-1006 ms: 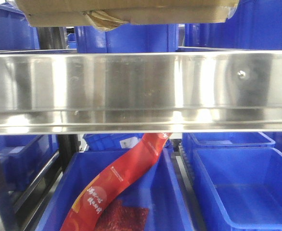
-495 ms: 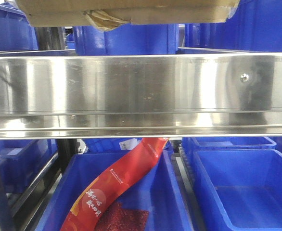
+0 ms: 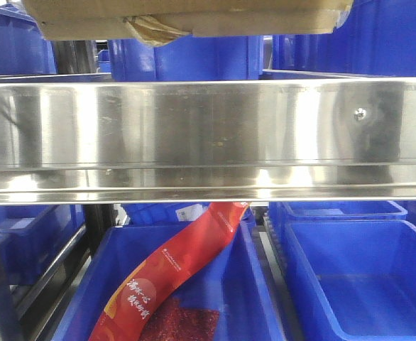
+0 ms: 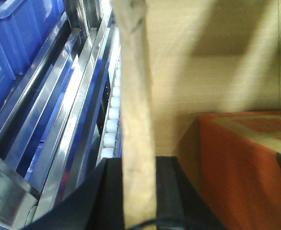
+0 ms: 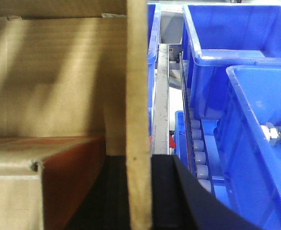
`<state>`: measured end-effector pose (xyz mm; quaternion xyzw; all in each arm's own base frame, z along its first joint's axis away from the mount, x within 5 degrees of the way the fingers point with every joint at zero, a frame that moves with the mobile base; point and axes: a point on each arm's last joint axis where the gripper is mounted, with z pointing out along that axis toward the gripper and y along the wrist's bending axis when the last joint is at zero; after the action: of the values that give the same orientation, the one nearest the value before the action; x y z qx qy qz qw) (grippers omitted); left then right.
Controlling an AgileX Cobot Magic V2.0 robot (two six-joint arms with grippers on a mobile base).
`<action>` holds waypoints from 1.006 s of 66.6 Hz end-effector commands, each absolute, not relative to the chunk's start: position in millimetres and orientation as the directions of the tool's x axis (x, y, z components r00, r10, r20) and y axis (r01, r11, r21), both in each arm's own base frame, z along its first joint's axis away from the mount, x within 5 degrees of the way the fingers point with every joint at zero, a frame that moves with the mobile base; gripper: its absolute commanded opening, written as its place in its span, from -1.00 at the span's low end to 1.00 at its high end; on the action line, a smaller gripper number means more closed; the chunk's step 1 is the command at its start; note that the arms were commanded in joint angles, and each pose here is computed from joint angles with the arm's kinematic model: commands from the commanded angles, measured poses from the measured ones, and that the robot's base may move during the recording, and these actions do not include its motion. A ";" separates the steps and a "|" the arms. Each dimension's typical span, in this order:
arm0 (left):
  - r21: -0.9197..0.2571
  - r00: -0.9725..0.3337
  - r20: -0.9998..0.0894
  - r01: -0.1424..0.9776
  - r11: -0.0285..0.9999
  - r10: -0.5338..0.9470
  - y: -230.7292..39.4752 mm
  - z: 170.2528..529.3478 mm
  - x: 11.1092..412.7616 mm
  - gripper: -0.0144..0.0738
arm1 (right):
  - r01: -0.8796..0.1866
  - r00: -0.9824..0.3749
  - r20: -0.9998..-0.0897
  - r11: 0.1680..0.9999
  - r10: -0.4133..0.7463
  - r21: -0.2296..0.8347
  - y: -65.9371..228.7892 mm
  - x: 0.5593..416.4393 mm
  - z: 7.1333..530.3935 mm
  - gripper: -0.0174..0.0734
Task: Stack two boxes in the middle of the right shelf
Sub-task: 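Raise the held boxes above the middle steel shelf level, then push the boxes forward onto the shelf with both grippers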
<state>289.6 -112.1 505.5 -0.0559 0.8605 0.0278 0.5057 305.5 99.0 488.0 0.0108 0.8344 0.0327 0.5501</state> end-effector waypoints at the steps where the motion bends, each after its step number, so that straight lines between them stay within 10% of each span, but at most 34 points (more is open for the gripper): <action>1: 0.034 -0.439 -0.898 -0.124 0.992 -0.024 -107.0 513.3 287.4 -0.92 | -0.026 -0.331 -0.942 0.997 0.059 0.072 95.6 300.8 500.0 -0.98; 17: -0.019 -0.520 -0.854 -0.041 0.999 -0.038 -95.1 503.7 299.0 -0.92 | -0.067 -0.437 -0.871 0.958 0.223 0.279 112.2 305.9 487.0 -0.97; 67: -0.147 -0.681 -0.724 0.000 0.989 -0.108 -83.8 444.0 366.5 -0.80 | 0.045 -0.566 -0.793 0.970 0.223 0.241 133.3 367.0 417.6 -0.94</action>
<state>365.0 -74.6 443.7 -0.0305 0.9176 -0.0241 0.3957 362.5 129.8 420.8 0.0727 0.8835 0.0843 0.4551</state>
